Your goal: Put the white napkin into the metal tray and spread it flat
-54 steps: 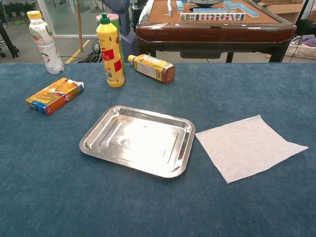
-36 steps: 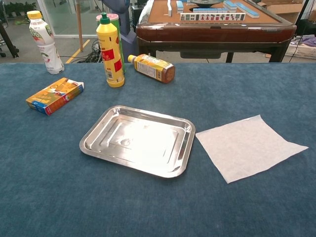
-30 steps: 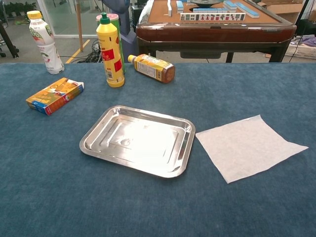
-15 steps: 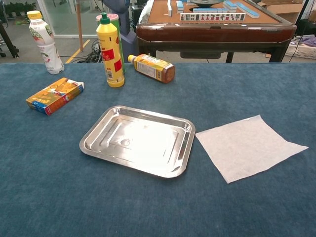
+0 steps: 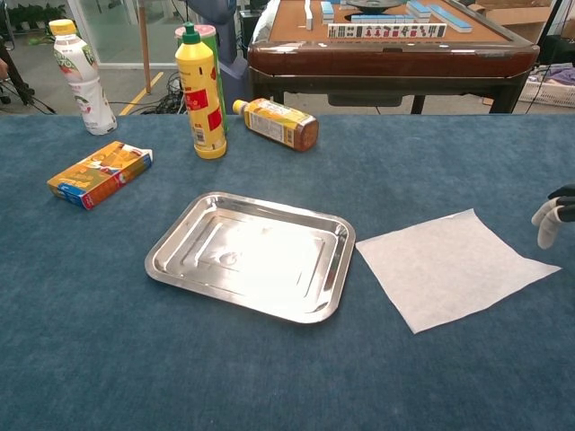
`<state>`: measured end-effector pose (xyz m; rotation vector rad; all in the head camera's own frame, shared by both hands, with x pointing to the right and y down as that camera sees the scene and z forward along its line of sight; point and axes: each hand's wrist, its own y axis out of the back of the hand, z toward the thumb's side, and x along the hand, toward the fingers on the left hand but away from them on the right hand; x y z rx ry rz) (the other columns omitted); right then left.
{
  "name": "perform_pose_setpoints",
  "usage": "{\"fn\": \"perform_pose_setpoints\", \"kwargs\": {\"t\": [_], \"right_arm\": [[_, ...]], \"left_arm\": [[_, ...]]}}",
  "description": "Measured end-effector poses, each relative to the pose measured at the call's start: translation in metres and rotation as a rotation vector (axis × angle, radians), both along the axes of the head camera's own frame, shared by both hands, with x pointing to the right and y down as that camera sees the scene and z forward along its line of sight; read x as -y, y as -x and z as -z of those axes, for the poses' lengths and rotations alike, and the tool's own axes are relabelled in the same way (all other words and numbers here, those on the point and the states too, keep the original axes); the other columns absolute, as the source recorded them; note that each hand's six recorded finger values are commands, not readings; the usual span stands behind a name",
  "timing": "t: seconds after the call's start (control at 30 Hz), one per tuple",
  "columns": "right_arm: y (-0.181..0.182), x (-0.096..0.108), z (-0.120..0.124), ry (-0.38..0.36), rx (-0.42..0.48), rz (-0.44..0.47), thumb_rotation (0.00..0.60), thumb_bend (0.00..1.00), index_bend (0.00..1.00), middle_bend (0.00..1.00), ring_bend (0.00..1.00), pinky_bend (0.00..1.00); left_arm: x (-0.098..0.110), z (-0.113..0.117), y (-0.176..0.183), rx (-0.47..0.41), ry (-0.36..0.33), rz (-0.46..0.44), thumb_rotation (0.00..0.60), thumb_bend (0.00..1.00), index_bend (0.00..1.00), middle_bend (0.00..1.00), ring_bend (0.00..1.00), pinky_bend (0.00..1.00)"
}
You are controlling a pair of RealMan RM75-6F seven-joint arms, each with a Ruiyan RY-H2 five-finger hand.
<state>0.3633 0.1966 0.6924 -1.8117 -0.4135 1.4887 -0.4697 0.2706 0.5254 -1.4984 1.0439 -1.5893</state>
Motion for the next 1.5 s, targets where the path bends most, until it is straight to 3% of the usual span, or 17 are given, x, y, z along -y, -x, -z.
{"fn": "perform_pose_setpoints", "kwargs": {"t": [0.6, 0.8, 1.03, 1.3, 1.5], "right_arm": [[0.023, 0.007, -0.03, 0.017, 0.021, 0.024, 0.6, 0.3, 0.5, 0.26, 0.1, 0.17], [0.025, 0.007, -0.032, 0.018, 0.019, 0.032, 0.6, 0.34, 0.56, 0.29, 0.12, 0.18], [0.026, 0.009, -0.032, 0.013, 0.02, 0.039, 0.6, 0.46, 0.58, 0.31, 0.14, 0.18], [0.029, 0.016, -0.022, -0.021, 0.044, 0.039, 0.6, 0.54, 0.62, 0.34, 0.16, 0.18], [0.039, 0.03, 0.003, -0.063, 0.133, -0.008, 0.6, 0.55, 0.64, 0.35, 0.18, 0.18]], "left_arm": [[-0.002, 0.002, 0.003, 0.001, -0.004, 0.006, 0.6, 0.29, 0.11, 0.03, 0.01, 0.0], [-0.002, 0.004, 0.003, 0.004, -0.007, 0.008, 0.6, 0.29, 0.11, 0.03, 0.01, 0.0], [-0.002, 0.002, 0.003, 0.003, -0.003, 0.007, 0.6, 0.29, 0.11, 0.03, 0.01, 0.0], [-0.002, 0.003, 0.004, 0.007, -0.006, 0.009, 0.6, 0.29, 0.11, 0.03, 0.01, 0.0], [-0.001, 0.005, 0.004, 0.007, -0.008, 0.006, 0.6, 0.29, 0.11, 0.03, 0.01, 0.0]]}}
